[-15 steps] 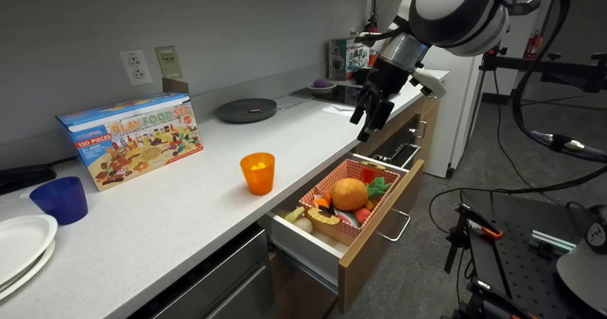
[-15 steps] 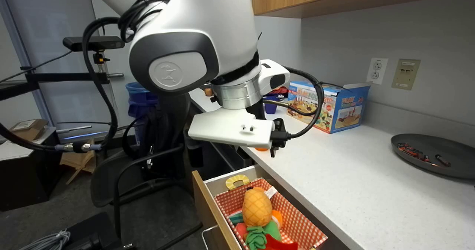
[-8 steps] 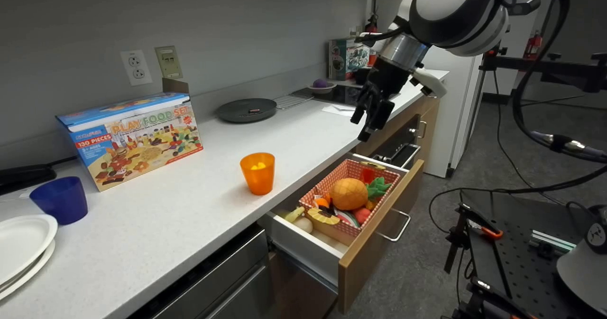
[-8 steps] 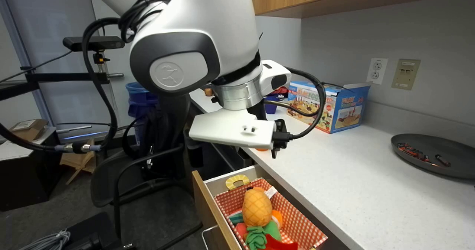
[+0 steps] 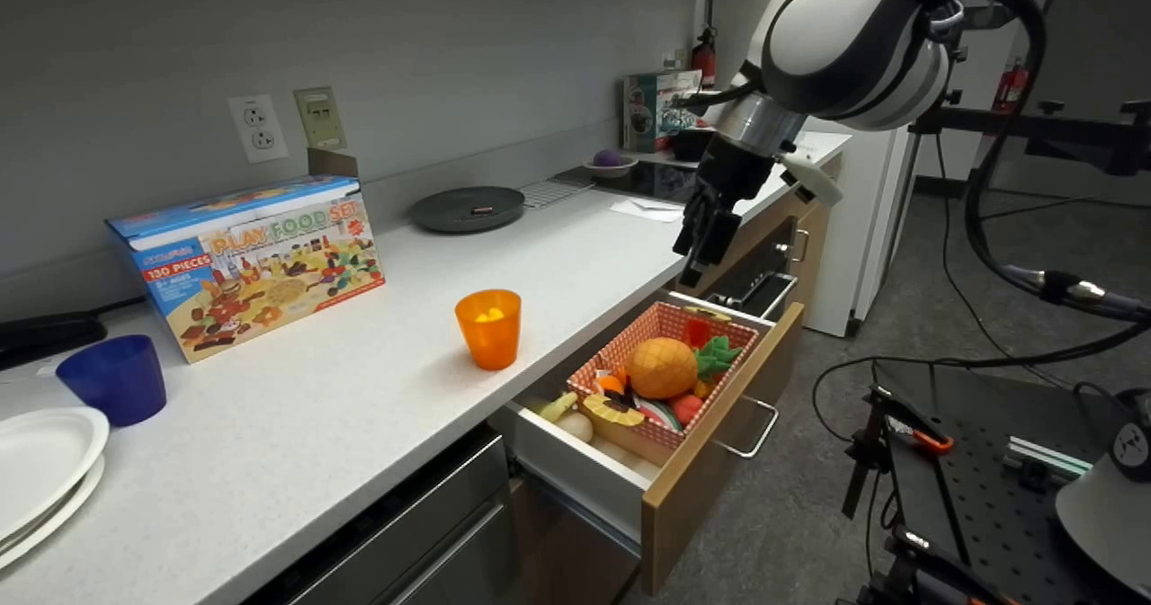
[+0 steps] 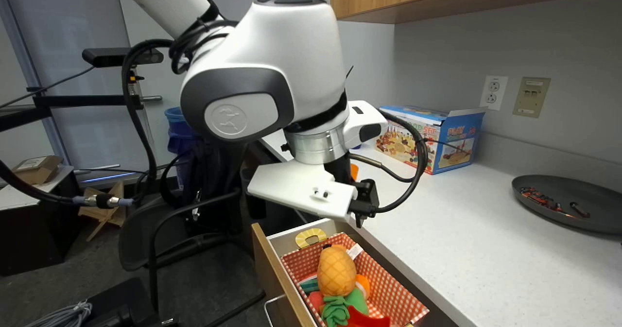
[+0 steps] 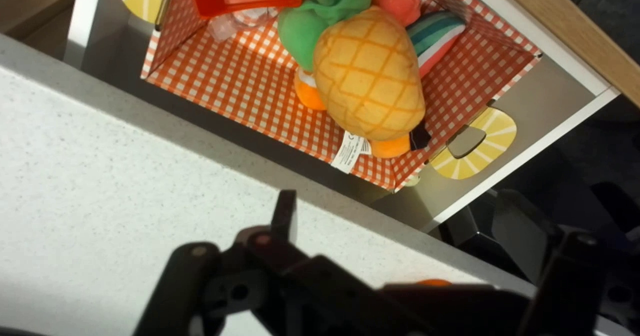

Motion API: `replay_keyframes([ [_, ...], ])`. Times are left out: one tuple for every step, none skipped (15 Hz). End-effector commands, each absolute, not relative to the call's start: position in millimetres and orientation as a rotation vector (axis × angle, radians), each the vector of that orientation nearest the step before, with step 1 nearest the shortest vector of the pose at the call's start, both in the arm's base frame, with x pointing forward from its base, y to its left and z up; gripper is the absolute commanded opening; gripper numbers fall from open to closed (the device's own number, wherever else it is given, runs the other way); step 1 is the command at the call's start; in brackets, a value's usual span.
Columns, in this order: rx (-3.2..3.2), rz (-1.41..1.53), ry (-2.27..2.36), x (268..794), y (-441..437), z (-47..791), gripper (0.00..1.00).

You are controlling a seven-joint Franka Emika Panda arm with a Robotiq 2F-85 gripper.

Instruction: Pick up the plush toy from the drawer and put it on the counter, then close the drawer

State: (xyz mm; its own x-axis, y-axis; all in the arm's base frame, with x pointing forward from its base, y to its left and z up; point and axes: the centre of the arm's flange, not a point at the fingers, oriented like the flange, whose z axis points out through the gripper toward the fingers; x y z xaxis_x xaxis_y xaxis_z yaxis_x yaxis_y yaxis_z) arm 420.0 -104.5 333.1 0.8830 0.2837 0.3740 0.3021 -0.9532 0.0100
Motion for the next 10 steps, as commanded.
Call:
replay_keyframes([
  [-3.015,-0.522,-0.381,437,-91,295,1.0],
  [-3.014,-0.502,-0.367,438,-96,284,1.0],
  [-3.016,-0.482,-0.353,440,-96,273,1.0],
  [-3.021,-0.466,-0.34,442,-97,263,1.0],
  [-3.027,-0.449,-0.325,446,-99,254,1.0],
  [-3.031,-0.437,-0.31,449,-102,247,1.0],
  [-3.03,-0.428,-0.299,454,-101,240,1.0],
  [-3.035,-0.419,-0.287,461,-103,234,1.0],
  [-3.04,-0.414,-0.28,467,-104,229,1.0],
  [-3.045,-0.404,-0.277,477,-95,223,1.0],
])
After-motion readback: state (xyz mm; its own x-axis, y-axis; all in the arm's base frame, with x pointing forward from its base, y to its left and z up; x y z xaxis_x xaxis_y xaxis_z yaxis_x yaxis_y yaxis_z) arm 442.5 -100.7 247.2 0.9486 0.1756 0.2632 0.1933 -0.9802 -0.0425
